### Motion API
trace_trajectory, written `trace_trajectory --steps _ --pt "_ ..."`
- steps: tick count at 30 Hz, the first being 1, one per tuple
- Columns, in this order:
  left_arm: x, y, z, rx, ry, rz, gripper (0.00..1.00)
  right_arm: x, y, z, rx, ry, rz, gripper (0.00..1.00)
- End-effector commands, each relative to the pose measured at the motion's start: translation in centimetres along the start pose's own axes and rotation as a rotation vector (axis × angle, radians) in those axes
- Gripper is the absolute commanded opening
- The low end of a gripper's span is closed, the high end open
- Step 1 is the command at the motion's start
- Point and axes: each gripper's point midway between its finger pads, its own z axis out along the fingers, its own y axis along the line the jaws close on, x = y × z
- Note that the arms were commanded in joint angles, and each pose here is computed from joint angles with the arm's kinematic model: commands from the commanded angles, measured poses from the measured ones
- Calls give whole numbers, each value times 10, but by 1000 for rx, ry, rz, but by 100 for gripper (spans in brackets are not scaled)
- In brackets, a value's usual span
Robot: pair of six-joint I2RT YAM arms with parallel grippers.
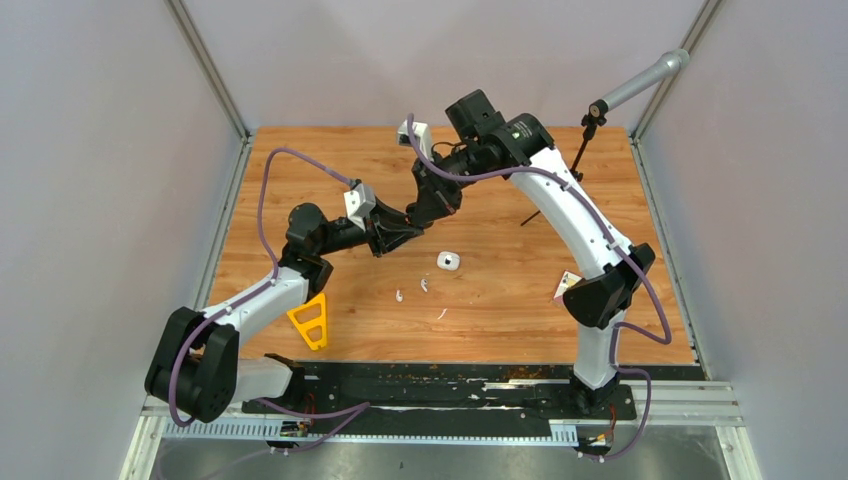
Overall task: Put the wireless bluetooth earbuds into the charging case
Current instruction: Insert the left earbud into the left side groove of the charging case.
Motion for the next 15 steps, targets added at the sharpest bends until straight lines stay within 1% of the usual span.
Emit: trace_trajectory --steps 1,8,13,15 --pt "-19 0 4 3 -40 71 0 -20 18 3 -47 -51 -74 0" --pt "-17 0 3 -1 -33 63 0 -20 19 7 -38 -44 -70 0" --pt "-18 -1 4 6 -36 67 0 -20 10 7 18 -46 -33 0" --pt "-20 -2 4 16 -39 72 0 -17 -1 8 77 -33 -24 0"
